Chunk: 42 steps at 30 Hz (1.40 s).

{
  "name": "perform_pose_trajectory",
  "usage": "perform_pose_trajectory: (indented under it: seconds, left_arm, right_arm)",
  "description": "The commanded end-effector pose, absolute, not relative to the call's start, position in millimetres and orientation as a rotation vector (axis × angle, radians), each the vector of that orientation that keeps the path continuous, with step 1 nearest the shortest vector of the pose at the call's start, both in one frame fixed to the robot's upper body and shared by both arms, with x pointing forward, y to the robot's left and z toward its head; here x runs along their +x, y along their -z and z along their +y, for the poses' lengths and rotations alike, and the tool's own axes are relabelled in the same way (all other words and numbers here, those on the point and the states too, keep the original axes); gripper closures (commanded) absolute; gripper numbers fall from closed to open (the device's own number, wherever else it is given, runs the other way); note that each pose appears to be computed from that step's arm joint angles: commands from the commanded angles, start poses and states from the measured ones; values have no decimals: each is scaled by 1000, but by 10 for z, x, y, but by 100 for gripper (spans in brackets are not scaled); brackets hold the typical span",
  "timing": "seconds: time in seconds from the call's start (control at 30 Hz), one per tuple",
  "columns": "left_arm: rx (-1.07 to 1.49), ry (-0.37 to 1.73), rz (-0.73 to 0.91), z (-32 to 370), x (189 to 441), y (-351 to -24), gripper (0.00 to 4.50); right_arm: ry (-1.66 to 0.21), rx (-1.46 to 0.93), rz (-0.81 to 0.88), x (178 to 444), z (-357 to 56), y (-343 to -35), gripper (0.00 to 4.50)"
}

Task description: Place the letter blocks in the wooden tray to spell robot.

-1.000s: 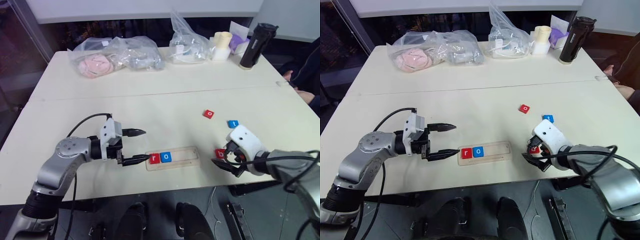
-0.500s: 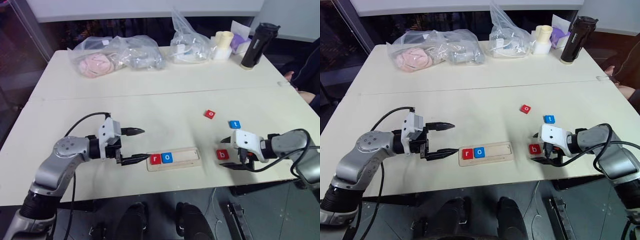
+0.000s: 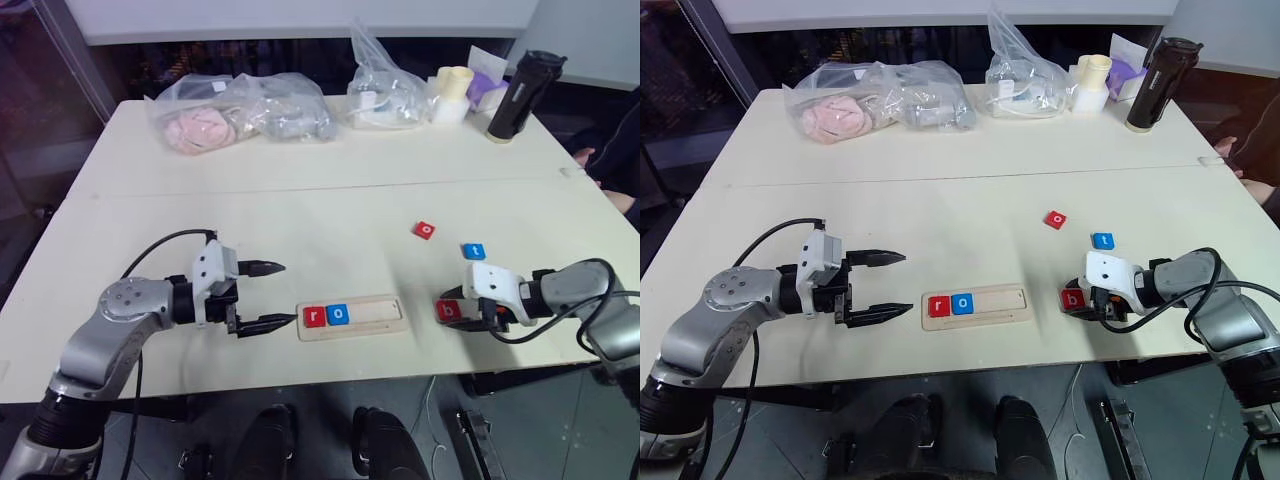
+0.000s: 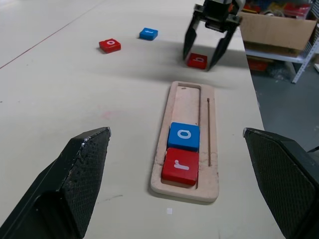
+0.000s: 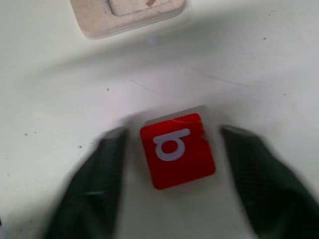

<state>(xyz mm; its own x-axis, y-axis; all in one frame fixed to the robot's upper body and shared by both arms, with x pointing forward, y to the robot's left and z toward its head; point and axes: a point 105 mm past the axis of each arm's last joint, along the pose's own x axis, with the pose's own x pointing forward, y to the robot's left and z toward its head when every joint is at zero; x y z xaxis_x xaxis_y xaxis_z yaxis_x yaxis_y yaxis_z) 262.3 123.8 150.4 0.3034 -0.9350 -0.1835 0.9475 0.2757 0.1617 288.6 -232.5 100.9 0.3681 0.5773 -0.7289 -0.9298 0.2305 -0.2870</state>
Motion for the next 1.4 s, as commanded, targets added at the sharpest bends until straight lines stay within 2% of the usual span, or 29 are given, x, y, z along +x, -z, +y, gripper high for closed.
perform_pose_trajectory:
  seconds: [0.03, 0.3, 0.4, 0.5, 0.6, 0.8, 1.4]
  left_arm:
    - [288, 1268, 7, 1230, 2609, -1624, 0]
    - [283, 1280, 11, 1220, 2597, -1619, 0]
    - [282, 1285, 13, 1214, 2597, -1616, 0]
    - [283, 1299, 17, 1209, 2584, -1610, 0]
    - [287, 1301, 18, 1206, 2583, -1612, 0]
    - [289, 1293, 16, 1210, 2584, -1622, 0]
    - [281, 1269, 5, 1194, 2576, -1611, 0]
  right_arm:
    - [-1077, -810, 536, 2934, -2364, -1041, 335]
    - [-1238, -822, 365, 2886, -1737, -1386, 335]
    - [-1271, -825, 351, 2854, -1613, -1393, 335]
    - [-1361, -823, 305, 2799, -1252, -1299, 335]
    - [-1374, -820, 286, 2832, -1083, -1250, 335]
    - [-1383, -813, 277, 2871, -948, -1185, 335]
    - [-1391, -820, 307, 2916, -940, -1086, 335]
